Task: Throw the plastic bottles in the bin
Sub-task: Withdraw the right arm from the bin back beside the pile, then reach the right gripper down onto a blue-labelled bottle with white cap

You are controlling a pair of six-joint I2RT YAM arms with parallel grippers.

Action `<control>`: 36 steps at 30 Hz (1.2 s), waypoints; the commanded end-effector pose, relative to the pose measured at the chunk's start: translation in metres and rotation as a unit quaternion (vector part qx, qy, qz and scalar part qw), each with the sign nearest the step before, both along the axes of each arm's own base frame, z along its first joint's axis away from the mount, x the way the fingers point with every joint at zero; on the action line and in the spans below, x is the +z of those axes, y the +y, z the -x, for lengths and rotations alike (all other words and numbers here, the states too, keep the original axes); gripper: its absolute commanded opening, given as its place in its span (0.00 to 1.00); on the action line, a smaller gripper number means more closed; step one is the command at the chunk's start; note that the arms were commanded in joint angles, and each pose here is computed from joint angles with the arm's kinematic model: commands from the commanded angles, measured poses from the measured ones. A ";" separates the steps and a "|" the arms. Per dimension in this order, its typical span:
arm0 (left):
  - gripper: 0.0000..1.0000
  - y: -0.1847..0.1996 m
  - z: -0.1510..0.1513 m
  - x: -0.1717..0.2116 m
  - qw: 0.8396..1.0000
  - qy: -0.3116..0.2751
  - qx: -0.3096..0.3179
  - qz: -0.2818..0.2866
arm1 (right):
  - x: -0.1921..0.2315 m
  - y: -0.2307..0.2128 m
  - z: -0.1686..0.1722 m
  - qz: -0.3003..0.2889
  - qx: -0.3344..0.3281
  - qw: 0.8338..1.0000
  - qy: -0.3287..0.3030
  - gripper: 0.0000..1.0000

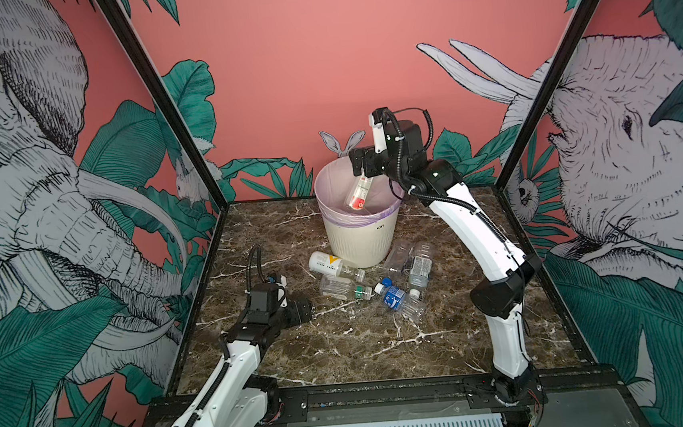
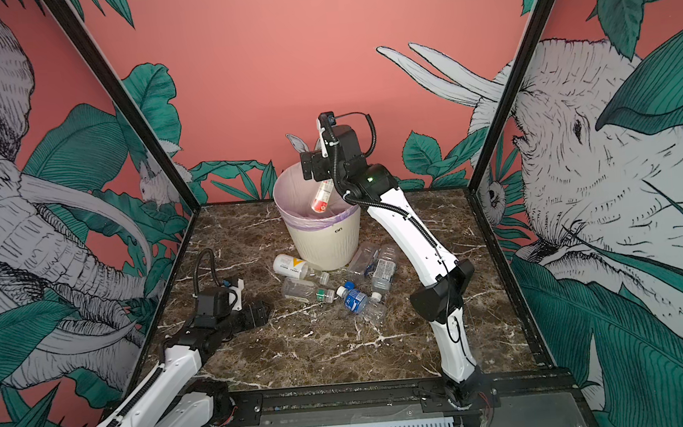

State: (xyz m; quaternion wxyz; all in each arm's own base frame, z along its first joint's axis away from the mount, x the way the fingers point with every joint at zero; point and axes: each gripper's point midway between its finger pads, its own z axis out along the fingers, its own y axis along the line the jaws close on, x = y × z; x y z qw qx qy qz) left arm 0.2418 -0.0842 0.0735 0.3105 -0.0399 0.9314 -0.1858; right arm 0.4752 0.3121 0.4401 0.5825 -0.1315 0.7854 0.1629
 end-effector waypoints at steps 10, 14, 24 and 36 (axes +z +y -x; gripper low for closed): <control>0.94 0.000 -0.001 0.003 1.000 -0.014 -0.002 0.002 | 0.054 -0.058 0.085 -0.029 0.010 0.997 -0.064 0.99; 0.94 0.000 -0.001 0.004 1.000 -0.018 -0.004 0.004 | 0.028 -0.072 0.099 -0.024 0.005 0.998 -0.051 0.99; 0.94 -0.003 -0.001 0.005 1.000 -0.019 -0.010 0.008 | -0.057 -0.093 0.132 -0.010 0.005 1.000 0.016 0.99; 0.95 -0.010 -0.002 0.005 0.999 -0.011 -0.028 0.018 | -0.172 -0.127 0.186 0.023 0.007 0.993 0.119 0.99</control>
